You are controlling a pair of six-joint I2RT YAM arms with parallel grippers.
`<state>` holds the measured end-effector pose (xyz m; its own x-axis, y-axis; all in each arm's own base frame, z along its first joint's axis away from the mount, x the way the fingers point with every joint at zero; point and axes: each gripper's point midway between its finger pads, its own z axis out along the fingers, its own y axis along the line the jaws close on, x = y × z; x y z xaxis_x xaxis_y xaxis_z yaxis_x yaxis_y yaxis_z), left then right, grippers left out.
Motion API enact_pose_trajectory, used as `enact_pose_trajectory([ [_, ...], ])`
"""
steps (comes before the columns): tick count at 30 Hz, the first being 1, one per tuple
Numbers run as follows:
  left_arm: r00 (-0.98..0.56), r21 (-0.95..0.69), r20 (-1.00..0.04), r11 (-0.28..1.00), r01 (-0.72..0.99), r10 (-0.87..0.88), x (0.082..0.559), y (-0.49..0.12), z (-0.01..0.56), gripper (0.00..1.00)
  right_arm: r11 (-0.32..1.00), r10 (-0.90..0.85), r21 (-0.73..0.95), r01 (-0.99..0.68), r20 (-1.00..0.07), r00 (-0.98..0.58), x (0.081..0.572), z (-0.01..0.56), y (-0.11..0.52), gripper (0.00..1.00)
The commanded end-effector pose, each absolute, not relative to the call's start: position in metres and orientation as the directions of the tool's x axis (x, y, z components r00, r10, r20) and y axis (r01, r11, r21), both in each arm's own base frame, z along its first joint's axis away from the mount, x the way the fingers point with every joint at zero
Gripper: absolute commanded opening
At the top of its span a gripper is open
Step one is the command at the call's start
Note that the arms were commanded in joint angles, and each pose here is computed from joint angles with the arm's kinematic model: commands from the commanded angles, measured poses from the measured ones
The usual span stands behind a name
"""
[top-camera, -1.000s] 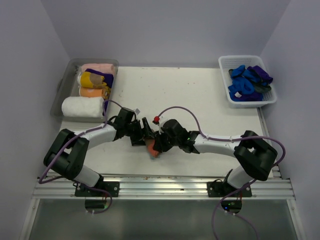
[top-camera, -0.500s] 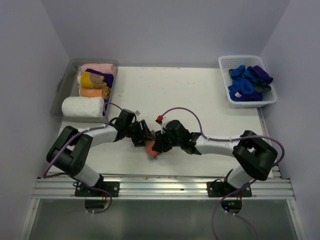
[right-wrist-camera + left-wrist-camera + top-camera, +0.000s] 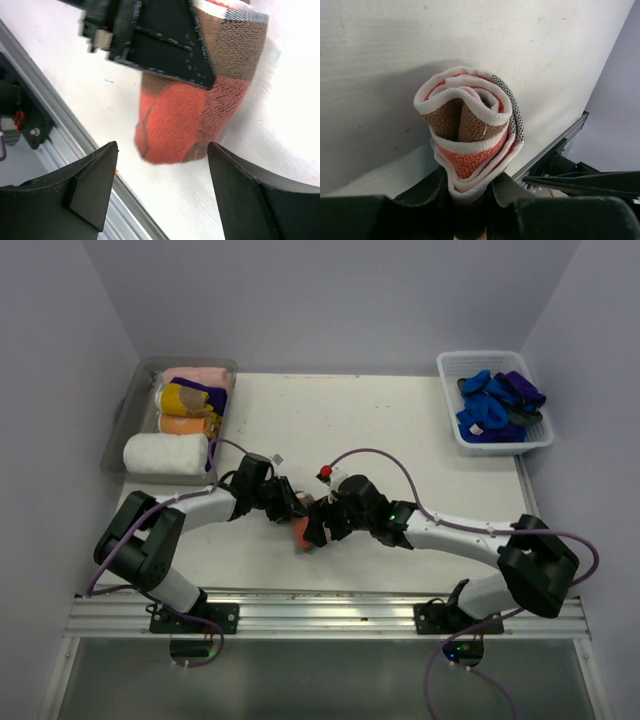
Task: Roll the towels
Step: Place the rolled towel into the container
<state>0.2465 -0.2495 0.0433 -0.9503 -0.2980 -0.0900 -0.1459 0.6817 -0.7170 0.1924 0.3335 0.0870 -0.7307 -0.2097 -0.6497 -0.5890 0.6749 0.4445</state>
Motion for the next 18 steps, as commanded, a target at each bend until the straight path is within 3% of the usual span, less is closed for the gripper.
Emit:
enact_pose_trajectory([
  [1, -0.927, -0.768, -0.228, 0.641, -0.018, -0.299, 0.278, -0.259, 0.089, 0.09, 0.705, -0.173, 0.358, -0.612, -0.750, -0.638, 0.207, 0.143, 0.316, 0.77],
  [6, -0.905, -0.793, -0.271, 0.609, 0.017, -0.329, 0.298, -0.250, 0.124, 0.09, 0.811, -0.076, 0.280, -0.513, -0.820, -0.567, 0.228, 0.175, 0.269, 0.80],
  [10, -0.842, -0.792, -0.374, 0.607, 0.071, -0.389, 0.338, -0.225, 0.178, 0.08, 0.871, -0.034, 0.243, -0.426, -0.837, -0.546, 0.237, 0.182, 0.236, 0.81],
  [18, -0.570, -0.766, -0.543, 0.642, 0.035, -0.617, 0.424, -0.094, 0.283, 0.08, 0.877, -0.049, 0.244, -0.413, -0.811, -0.583, 0.234, 0.161, 0.234, 0.81],
])
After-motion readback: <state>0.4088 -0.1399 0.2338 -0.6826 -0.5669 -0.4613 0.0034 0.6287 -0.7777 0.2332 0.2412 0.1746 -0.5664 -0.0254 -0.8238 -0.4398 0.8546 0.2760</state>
